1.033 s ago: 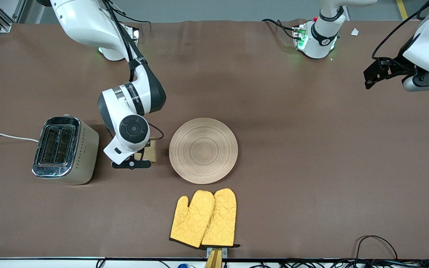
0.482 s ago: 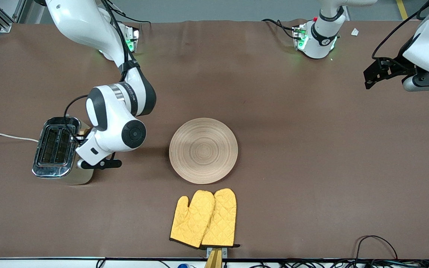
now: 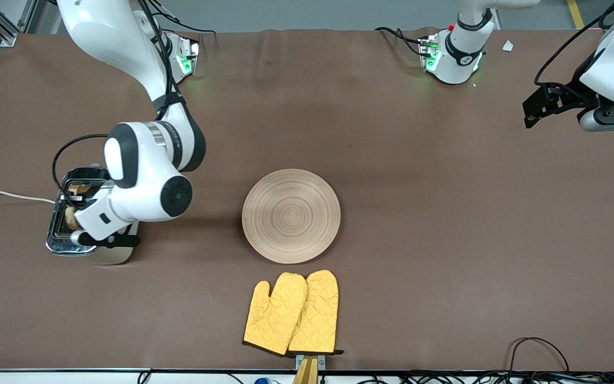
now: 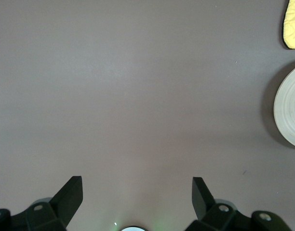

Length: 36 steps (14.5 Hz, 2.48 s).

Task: Move plate and put bread in toaster
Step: 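Lower the bread slice into the toaster slot with the right gripper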

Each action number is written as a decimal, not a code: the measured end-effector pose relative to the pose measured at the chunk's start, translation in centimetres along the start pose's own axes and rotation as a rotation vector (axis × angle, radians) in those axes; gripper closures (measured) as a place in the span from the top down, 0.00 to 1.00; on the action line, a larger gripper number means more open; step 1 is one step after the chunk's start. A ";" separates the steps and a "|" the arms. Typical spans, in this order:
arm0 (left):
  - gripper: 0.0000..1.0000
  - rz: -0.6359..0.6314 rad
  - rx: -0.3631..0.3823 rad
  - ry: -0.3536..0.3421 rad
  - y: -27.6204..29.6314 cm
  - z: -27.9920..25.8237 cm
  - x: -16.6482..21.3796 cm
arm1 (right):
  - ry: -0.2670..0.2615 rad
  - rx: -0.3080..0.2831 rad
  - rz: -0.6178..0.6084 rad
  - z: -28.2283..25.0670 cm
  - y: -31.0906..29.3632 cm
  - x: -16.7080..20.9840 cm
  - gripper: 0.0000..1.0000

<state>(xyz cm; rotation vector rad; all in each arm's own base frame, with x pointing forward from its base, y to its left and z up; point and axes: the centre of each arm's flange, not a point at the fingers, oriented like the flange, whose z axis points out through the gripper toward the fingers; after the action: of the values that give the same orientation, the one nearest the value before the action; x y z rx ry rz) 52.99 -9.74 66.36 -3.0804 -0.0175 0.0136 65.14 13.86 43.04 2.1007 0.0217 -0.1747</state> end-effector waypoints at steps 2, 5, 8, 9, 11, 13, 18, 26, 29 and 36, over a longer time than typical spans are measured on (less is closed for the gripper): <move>1.00 0.000 0.000 -0.002 0.0 0.1 0.1 | 0.007 0.008 0.042 0.6 2.6 0.3 0.05; 1.00 0.001 0.000 -0.001 0.0 0.2 0.2 | -0.001 0.010 0.115 1.6 4.5 0.3 0.05; 1.00 0.001 0.000 0.000 0.0 0.2 0.2 | -0.021 0.006 0.181 2.5 4.0 -0.2 0.05; 1.00 0.001 0.000 0.000 0.0 0.2 0.3 | -0.028 0.004 0.202 2.8 3.8 -0.6 0.05; 1.00 0.001 -0.001 0.003 0.1 0.2 0.4 | -0.041 0.000 0.234 3.5 3.0 -1.3 0.05; 1.00 0.001 -0.001 0.005 0.1 0.2 0.4 | -0.044 0.000 0.240 3.8 2.3 -1.8 0.05; 1.00 0.001 -0.002 0.005 0.1 0.1 0.4 | -0.036 0.011 0.246 5.3 1.0 -2.8 0.05; 1.00 0.001 -0.002 0.005 0.1 0.1 0.4 | -0.050 0.001 0.226 6.3 -0.6 -3.6 0.05; 1.00 0.001 -0.002 0.005 0.1 0.1 0.4 | -0.048 0.000 0.222 6.1 -0.9 -3.7 0.05; 1.00 0.001 -0.002 0.005 0.1 0.1 0.4 | -0.045 -0.005 0.193 5.7 -2.5 -4.4 0.05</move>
<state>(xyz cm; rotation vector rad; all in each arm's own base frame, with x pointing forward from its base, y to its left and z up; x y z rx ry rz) 53.44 -9.79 66.22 -3.0819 -0.0163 0.0052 59.89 10.50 38.62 2.0790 -0.2069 -0.1057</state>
